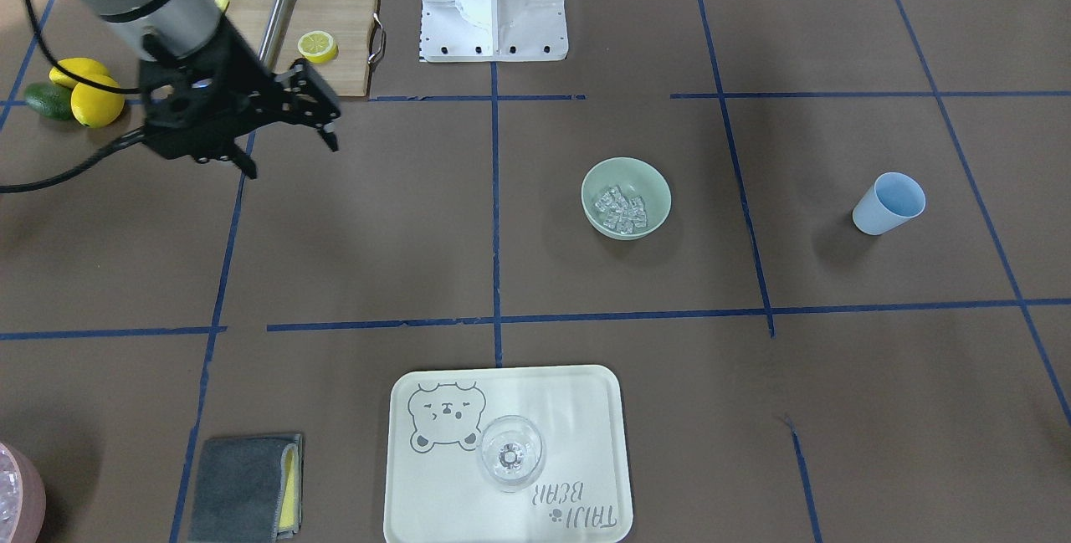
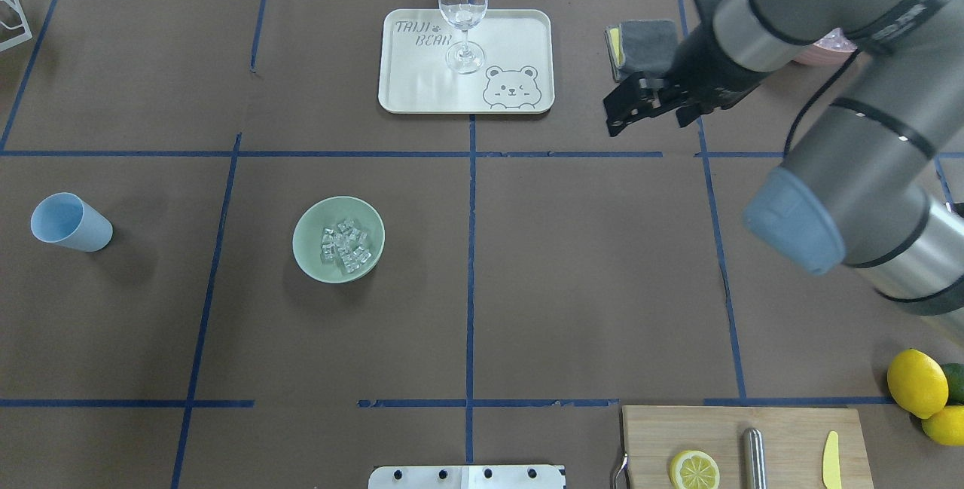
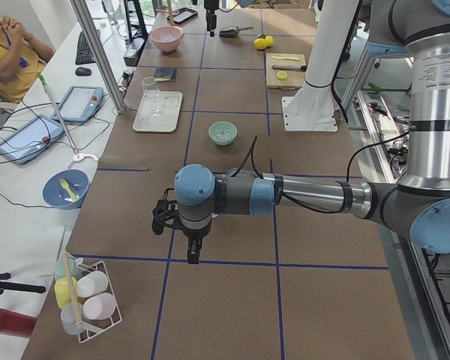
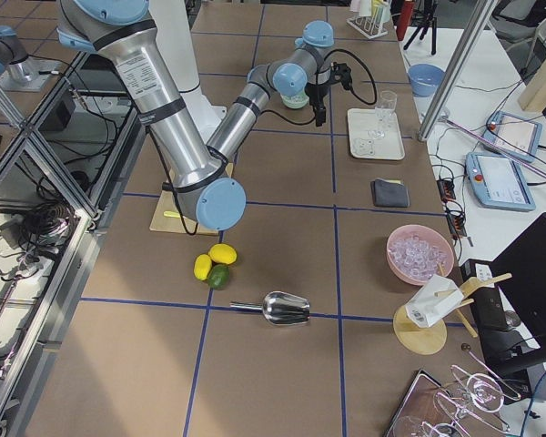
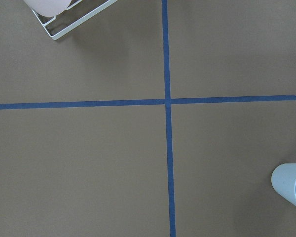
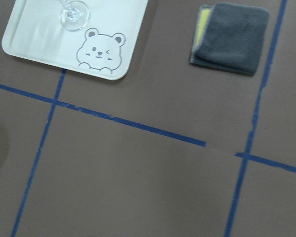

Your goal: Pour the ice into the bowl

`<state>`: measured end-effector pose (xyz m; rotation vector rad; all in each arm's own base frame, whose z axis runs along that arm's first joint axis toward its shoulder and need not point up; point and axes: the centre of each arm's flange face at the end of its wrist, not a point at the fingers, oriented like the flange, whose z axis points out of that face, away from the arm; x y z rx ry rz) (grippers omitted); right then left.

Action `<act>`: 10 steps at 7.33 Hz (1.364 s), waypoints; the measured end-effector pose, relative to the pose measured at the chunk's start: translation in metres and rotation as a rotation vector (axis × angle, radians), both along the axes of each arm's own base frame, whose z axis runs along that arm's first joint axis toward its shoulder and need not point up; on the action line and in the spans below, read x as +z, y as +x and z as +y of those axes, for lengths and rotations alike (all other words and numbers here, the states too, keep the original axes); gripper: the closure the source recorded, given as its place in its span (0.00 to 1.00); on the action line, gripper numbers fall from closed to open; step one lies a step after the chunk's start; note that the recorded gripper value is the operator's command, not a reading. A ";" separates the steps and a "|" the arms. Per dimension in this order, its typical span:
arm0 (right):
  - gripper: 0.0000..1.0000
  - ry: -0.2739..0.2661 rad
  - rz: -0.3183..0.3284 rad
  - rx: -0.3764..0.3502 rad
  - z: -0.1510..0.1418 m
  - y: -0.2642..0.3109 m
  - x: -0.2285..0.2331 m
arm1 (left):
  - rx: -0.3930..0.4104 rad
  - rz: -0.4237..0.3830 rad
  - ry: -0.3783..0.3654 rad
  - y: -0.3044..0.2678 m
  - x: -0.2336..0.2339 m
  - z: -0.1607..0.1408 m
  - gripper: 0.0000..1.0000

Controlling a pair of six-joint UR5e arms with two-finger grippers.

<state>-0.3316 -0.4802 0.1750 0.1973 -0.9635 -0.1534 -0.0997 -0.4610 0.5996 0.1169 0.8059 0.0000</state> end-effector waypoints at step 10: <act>0.27 -0.142 0.048 0.114 0.024 -0.360 -0.093 | 0.007 -0.008 0.110 0.001 -0.014 -0.013 0.00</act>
